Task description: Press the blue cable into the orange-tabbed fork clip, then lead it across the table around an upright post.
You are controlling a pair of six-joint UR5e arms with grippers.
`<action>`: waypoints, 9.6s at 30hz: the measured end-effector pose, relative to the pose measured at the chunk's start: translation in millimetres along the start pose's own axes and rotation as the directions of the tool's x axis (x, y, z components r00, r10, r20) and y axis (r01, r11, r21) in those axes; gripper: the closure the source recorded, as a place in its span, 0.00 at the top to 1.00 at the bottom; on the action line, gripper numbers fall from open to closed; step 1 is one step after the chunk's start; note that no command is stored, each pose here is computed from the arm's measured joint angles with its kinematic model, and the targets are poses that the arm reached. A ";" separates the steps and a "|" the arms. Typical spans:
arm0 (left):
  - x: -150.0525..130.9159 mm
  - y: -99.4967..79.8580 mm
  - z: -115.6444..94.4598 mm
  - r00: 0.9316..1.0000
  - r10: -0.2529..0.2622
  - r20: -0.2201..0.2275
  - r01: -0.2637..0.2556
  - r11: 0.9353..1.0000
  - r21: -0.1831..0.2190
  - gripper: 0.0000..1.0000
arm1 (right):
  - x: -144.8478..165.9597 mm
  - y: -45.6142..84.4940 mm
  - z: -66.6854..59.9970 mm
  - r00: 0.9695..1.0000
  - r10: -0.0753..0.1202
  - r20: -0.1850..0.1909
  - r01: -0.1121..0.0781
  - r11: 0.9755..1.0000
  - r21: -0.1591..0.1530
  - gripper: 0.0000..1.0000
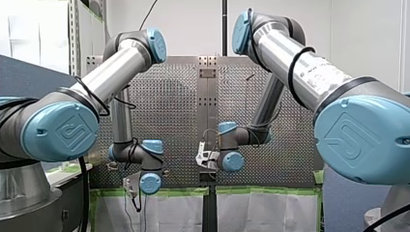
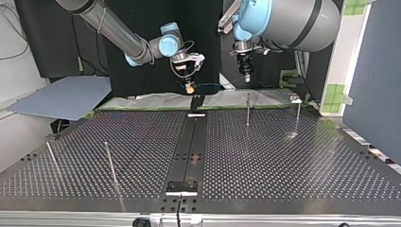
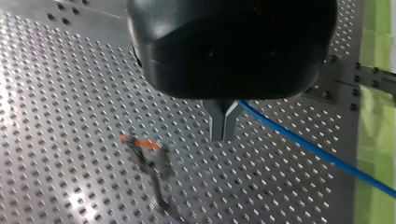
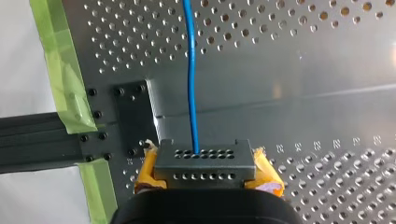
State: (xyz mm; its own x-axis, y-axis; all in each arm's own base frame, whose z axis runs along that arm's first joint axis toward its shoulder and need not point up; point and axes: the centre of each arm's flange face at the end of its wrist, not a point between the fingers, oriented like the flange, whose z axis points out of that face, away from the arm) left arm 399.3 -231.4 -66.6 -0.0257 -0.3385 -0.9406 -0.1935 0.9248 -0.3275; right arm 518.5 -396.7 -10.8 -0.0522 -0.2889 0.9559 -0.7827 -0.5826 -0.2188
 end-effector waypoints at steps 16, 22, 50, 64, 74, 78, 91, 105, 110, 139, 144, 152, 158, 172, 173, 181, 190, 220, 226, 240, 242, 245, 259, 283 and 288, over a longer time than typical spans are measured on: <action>52.1 63.7 -4.0 0.985 0.112 -0.130 -0.119 0.992 -0.048 0.00 | -17.4 2.0 5.9 0.999 -0.026 0.020 0.026 1.000 0.006 0.00; 53.9 70.5 -21.8 0.978 0.140 -0.157 -0.147 0.988 -0.035 0.00 | -16.0 5.5 7.9 1.000 -0.025 0.017 0.025 1.000 0.001 0.00; -11.7 25.5 2.6 0.987 0.124 -0.107 -0.117 0.991 0.066 0.00 | -59.3 17.6 24.7 0.996 -0.031 0.078 0.032 0.999 -0.015 0.00; -19.0 23.3 38.1 0.991 0.084 -0.101 -0.082 0.996 0.024 0.00 | -48.0 14.4 37.5 0.997 -0.044 0.070 0.044 0.999 -0.010 0.00; -28.1 29.6 58.2 0.996 0.050 -0.072 -0.050 0.999 -0.002 0.00 | -40.0 9.0 46.2 0.997 -0.051 0.060 0.051 0.999 -0.003 0.00; -32.0 30.3 65.9 0.997 0.042 -0.061 -0.042 0.999 -0.004 0.00 | -37.5 7.3 48.7 0.997 -0.053 0.058 0.053 0.999 -0.001 0.00; -41.0 28.2 92.0 0.999 0.031 -0.044 -0.031 1.000 -0.003 0.00 | -32.5 4.8 54.0 0.997 -0.057 0.054 0.057 0.998 0.002 0.00; -50.4 35.4 92.4 0.998 0.035 -0.043 -0.036 0.999 -0.038 0.00 | -32.0 1.3 55.5 0.996 -0.072 0.059 0.072 0.997 0.007 0.00; -49.6 37.5 82.6 0.997 0.049 -0.054 -0.051 0.998 -0.038 0.00 | -32.8 0.3 55.3 0.996 -0.073 0.060 0.073 0.997 0.008 0.00; -79.5 17.8 103.2 0.997 0.074 -0.031 -0.073 0.996 0.050 0.00 | -26.8 5.9 59.9 0.994 -0.067 0.088 0.068 0.998 -0.007 0.00; -84.2 23.0 113.3 0.997 0.072 -0.035 -0.070 0.997 0.039 0.00 | -22.3 13.6 63.4 0.995 -0.063 0.083 0.065 0.998 -0.018 0.00; -93.9 35.6 131.9 0.997 0.059 -0.039 -0.058 0.998 0.031 0.00 | -8.1 26.7 74.8 0.996 -0.058 0.062 0.060 0.997 -0.037 0.00; -105.1 56.6 150.0 0.998 0.052 -0.043 -0.051 0.998 0.028 0.00 | 9.1 31.0 86.9 0.997 -0.059 0.057 0.061 0.997 -0.047 0.00; -110.5 60.0 161.1 0.998 0.040 -0.053 -0.035 0.995 0.096 0.71 | 27.9 39.9 99.2 0.997 -0.058 0.046 0.061 0.996 -0.062 0.00; -110.2 59.2 161.0 0.998 0.041 -0.057 -0.034 0.994 0.106 0.85 | 28.8 41.6 99.9 0.997 -0.058 0.044 0.061 0.996 -0.064 0.00; -105.8 63.7 155.3 0.991 0.087 -0.106 -0.078 0.993 0.085 1.00 | 31.9 49.9 101.7 0.998 -0.055 0.040 0.058 0.995 -0.075 0.00; -95.6 67.1 139.3 0.968 0.148 -0.202 -0.135 0.988 0.078 1.00 | 32.2 50.8 102.0 0.997 -0.065 0.040 0.068 0.995 -0.076 0.00; -100.1 53.7 53.5 0.956 0.190 -0.223 -0.127 0.955 0.268 1.00 | 29.1 53.8 98.8 0.995 -0.065 0.074 0.071 0.994 -0.083 0.00; -102.1 48.0 50.4 0.954 0.212 -0.211 -0.143 0.943 0.300 1.00 | 29.0 54.3 98.7 0.995 -0.064 0.075 0.070 0.994 -0.084 0.00; -98.1 39.5 44.2 0.944 0.255 -0.208 -0.179 0.928 0.326 1.00 | 28.8 56.5 98.6 0.995 -0.058 0.077 0.064 0.994 -0.088 0.00; -97.9 38.9 43.8 0.944 0.256 -0.208 -0.180 0.928 0.327 1.00 | 28.7 56.6 98.7 0.995 -0.057 0.077 0.064 0.994 -0.088 0.00; -97.6 38.5 43.5 0.944 0.257 -0.208 -0.181 0.927 0.328 1.00 | 28.7 56.8 98.8 0.996 -0.057 0.076 0.063 0.994 -0.088 0.00; -97.1 36.7 42.5 0.942 0.264 -0.206 -0.186 0.924 0.334 1.00 | 27.8 57.3 99.0 0.996 -0.056 0.076 0.062 0.994 -0.088 0.00; -90.6 13.2 34.3 0.924 0.343 -0.170 -0.258 0.886 0.386 1.00 | 25.9 54.3 98.8 0.995 -0.065 0.076 0.071 0.994 -0.083 0.00; -89.5 3.9 33.6 0.930 0.331 -0.161 -0.248 0.887 0.389 1.00 | 25.0 52.3 98.8 0.995 -0.067 0.075 0.073 0.994 -0.080 0.00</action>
State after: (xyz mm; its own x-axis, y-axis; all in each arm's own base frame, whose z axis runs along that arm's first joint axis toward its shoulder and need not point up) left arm 433.9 -191.7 13.4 -0.2454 -0.0365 -0.9687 0.2166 0.9720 -0.0915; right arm 537.5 -509.4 -17.6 0.0475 -0.3055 0.9510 -0.8315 -0.5397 -0.1319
